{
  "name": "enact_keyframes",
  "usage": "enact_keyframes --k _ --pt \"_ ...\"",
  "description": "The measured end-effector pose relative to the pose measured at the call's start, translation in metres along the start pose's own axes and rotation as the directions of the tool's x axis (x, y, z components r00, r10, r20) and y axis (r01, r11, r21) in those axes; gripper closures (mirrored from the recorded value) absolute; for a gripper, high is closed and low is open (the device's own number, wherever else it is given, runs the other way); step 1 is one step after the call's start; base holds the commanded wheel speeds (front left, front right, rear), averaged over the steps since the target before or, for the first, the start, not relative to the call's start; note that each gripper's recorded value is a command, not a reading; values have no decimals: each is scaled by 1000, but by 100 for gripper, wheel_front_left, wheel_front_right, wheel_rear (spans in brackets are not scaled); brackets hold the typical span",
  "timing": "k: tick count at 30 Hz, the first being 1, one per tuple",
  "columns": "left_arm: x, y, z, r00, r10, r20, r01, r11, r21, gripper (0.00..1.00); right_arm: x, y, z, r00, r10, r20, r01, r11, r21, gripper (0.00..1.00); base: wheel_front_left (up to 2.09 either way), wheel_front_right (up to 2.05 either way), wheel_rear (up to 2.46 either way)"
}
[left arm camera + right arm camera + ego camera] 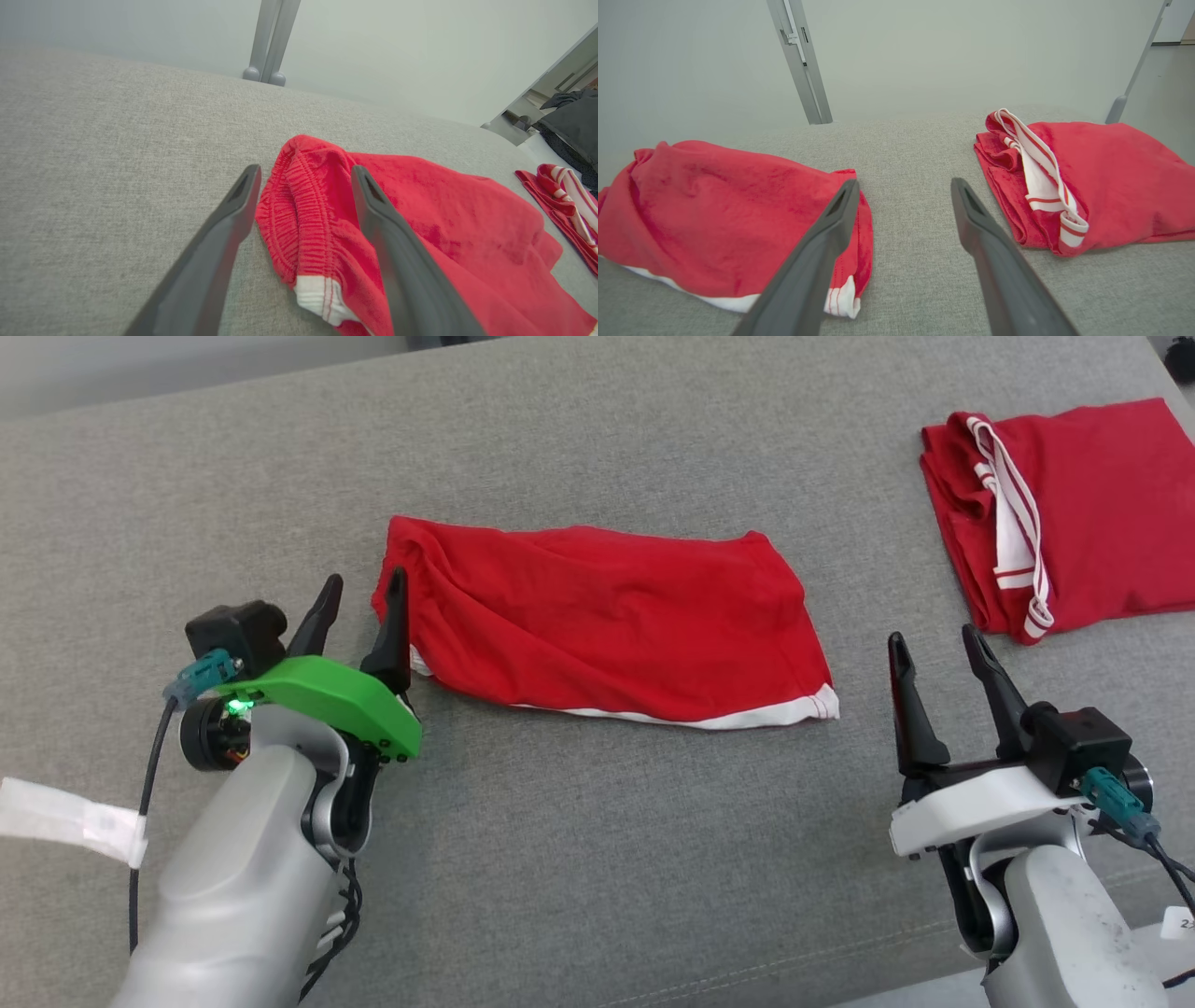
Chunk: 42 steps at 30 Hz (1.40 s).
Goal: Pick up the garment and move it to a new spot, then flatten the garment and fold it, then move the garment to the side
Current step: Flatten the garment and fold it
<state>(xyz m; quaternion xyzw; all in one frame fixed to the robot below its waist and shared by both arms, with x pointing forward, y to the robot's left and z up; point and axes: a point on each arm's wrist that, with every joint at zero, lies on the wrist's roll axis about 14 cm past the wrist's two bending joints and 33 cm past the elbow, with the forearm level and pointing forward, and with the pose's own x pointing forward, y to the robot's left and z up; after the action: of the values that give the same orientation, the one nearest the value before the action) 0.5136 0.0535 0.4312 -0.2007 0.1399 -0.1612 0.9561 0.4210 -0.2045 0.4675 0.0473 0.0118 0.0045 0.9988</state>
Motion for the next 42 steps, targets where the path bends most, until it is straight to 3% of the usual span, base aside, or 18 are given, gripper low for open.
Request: enact_keyframes --k 10,21,31,42 --pt "-80 20 47 969 66 240 -72 997 17 0 -12 4 9 1000 9 19 -8 1000 -4 0 0 0 0" --pt "-157 43 49 925 179 336 -209 976 54 0 -22 29 16 997 70 29 -70 998 -1 0 0 0 0" --pt "-178 37 48 923 163 350 -216 969 118 0 -34 44 19 994 104 41 -104 995 9 0 0 0 0" --pt "-173 32 34 937 155 312 -197 975 107 0 -35 45 16 994 106 32 -106 994 14 0 0 0 0"
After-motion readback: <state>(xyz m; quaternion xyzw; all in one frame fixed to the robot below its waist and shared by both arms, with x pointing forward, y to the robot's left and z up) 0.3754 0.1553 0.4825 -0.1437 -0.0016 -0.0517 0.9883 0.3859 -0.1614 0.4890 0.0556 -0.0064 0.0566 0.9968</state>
